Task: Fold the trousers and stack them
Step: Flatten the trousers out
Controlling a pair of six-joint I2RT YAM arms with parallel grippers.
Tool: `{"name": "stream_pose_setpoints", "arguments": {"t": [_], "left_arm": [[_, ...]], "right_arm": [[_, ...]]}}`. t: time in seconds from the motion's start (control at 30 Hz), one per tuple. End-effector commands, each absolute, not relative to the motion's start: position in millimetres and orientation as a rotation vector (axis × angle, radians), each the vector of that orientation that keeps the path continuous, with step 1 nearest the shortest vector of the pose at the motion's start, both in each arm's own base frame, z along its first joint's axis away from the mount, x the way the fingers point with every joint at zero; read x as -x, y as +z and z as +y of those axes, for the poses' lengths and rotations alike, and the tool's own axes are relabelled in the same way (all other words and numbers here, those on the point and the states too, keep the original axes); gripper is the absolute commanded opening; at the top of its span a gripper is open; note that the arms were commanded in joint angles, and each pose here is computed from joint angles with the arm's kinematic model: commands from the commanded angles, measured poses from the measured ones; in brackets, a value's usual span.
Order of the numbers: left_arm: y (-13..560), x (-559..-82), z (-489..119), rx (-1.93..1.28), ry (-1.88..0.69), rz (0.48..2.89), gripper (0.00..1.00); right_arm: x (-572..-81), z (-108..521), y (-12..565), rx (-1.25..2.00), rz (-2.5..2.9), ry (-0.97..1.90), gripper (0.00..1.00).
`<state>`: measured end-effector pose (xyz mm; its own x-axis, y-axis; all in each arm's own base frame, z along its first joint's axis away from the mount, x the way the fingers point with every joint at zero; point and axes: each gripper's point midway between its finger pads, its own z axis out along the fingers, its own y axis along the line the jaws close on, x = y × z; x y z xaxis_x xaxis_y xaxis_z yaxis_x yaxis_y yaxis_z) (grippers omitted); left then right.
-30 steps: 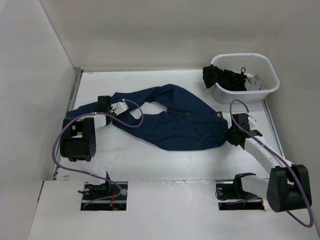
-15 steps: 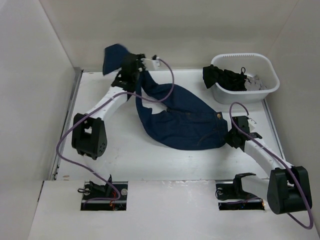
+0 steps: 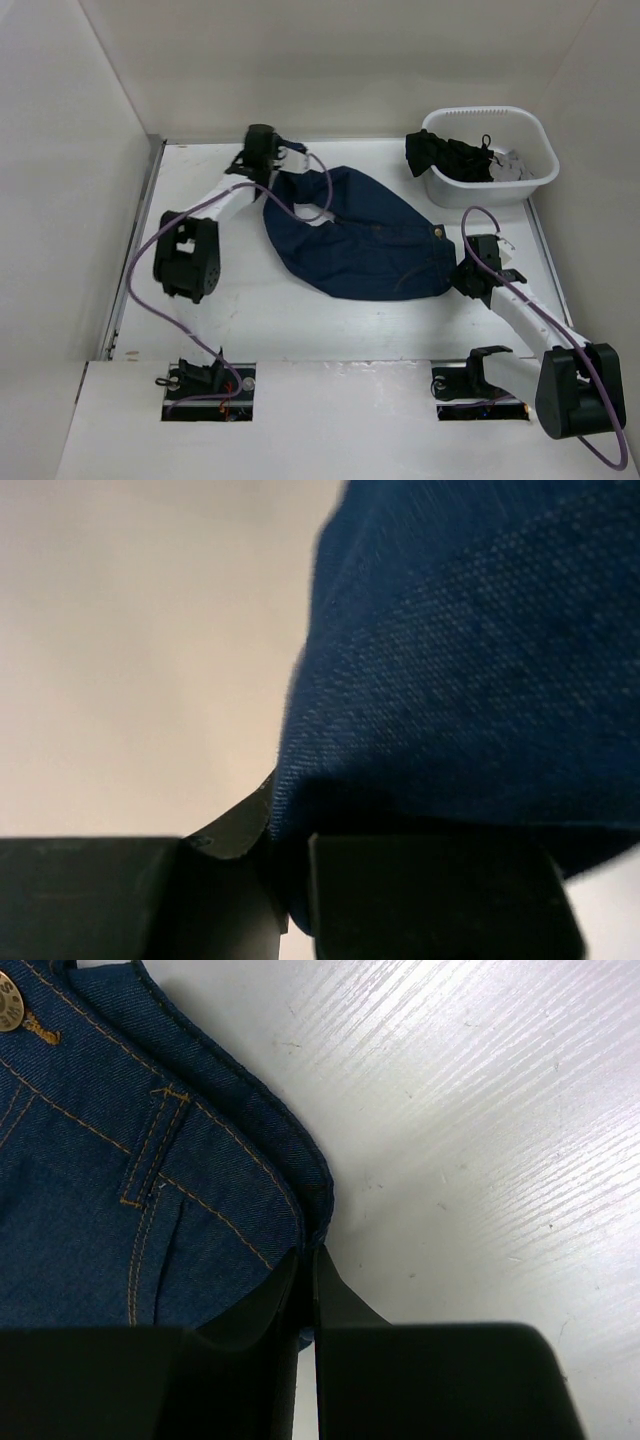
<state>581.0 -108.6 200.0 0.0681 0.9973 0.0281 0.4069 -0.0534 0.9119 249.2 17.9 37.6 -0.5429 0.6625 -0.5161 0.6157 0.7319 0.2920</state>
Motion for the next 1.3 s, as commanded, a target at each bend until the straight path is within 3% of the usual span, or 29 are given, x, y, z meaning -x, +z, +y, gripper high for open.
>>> {"name": "stream_pose_setpoints", "arguments": {"t": [0.0, 0.17, 0.3, 0.4, 0.5, 0.57, 0.67, 0.87, 0.97, 1.13, 1.27], "left_arm": [[299, -531, 0, -1.465, 1.207, 1.492, 0.00], [273, -434, 70, -1.745, 1.230, 1.689, 0.01], [242, -405, 85, -1.947, 1.141, 1.850, 0.05], [210, -440, 85, -2.023, 1.071, 1.898, 0.21], [193, -535, 77, -1.823, 1.108, 1.859, 0.52], [202, -595, 84, -1.638, 1.232, 1.807, 0.62], [231, -622, 92, -1.502, 1.370, 1.757, 0.65], [278, -590, 79, -1.436, 1.279, 1.683, 0.70], [284, -599, 88, -1.393, 1.307, 1.649, 0.71], [316, -633, 150, -1.061, 1.568, 1.642, 0.74], [306, -636, 179, -1.015, 1.524, 1.737, 0.76]], "right_arm": [[-256, 23, 43, -0.954, 2.294, 0.140, 0.02], [-253, 24, 40, -0.950, 2.310, 0.143, 0.00], [-250, 23, 50, -0.940, 2.299, 0.144, 0.00], [-251, 16, 64, -0.932, 2.264, 0.139, 0.00], [-254, 12, 72, -0.921, 2.257, 0.131, 0.00], [-257, 13, 77, -0.909, 2.255, 0.133, 0.00], [-260, 13, 81, -0.908, 2.247, 0.135, 0.00], [-257, 15, 67, -0.904, 2.279, 0.137, 0.00], [-255, 17, 60, -0.887, 2.316, 0.131, 0.00], [-255, 17, 56, -0.877, 2.329, 0.124, 0.00], [-251, 17, 51, -0.869, 2.358, 0.110, 0.00]]}}
